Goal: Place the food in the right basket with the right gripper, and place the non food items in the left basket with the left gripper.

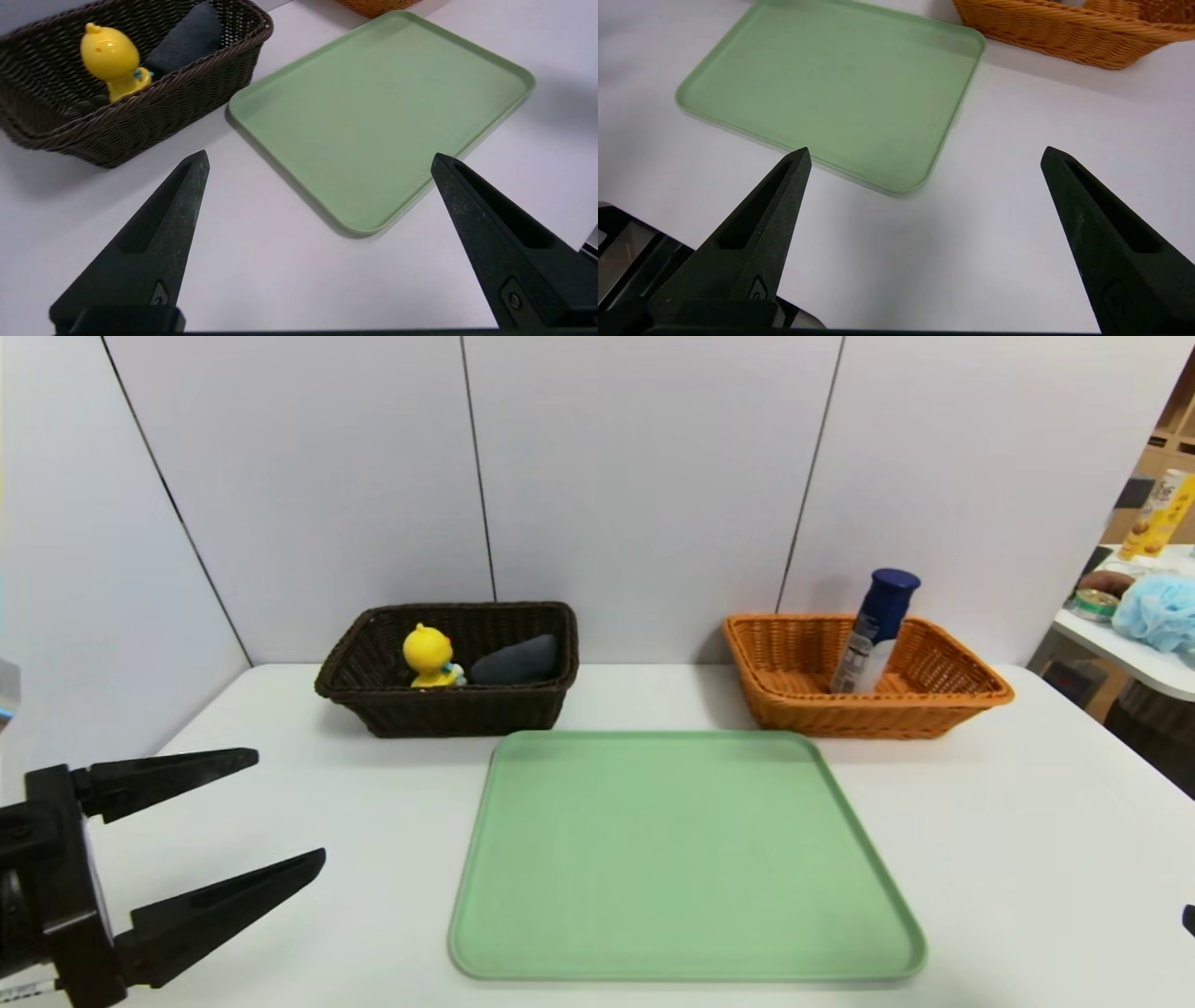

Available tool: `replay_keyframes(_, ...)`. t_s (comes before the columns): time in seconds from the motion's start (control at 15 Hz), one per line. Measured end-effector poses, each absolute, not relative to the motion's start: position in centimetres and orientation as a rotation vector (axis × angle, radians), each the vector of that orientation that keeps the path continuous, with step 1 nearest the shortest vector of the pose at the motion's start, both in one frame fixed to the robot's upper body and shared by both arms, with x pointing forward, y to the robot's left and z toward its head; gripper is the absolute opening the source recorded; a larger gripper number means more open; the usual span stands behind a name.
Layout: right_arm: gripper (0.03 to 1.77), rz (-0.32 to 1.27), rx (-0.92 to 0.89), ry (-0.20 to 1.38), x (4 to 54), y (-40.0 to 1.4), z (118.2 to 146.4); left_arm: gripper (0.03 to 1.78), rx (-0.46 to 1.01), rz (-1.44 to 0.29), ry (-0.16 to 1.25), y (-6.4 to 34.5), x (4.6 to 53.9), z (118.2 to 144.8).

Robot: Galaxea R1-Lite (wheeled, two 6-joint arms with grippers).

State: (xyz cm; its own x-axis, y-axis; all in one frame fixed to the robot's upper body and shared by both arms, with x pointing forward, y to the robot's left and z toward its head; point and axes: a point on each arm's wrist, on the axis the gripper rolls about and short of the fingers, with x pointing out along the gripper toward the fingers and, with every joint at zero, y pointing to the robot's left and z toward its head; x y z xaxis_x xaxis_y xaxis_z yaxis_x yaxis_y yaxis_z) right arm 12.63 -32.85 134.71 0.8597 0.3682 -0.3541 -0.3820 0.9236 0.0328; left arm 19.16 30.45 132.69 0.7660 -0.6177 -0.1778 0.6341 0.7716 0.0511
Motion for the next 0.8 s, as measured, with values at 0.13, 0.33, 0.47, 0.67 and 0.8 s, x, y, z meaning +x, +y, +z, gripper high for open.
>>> replay_keyframes(0.13,1.7,0.356,-0.04,0.345,11.2,-32.9,134.4,1.69,0.108,-0.629,0.147,31.2,17.9,132.4)
replay_keyframes(0.33,1.7,0.328,-0.045,0.299,9.5,-32.8,134.2,1.69,0.105,-0.563,0.126,31.9,15.9,131.2)
replay_keyframes(0.47,1.7,0.324,-0.052,0.267,8.6,-32.7,134.0,1.69,0.103,-0.531,0.107,32.2,14.5,130.2)
replay_keyframes(0.67,1.7,0.338,-0.062,0.218,7.3,-32.6,133.4,1.69,0.107,-0.507,0.075,32.3,12.6,128.6)
replay_keyframes(0.8,1.7,0.343,-0.067,0.191,6.4,-32.5,132.7,1.69,0.107,-0.502,0.069,32.3,11.5,127.3)
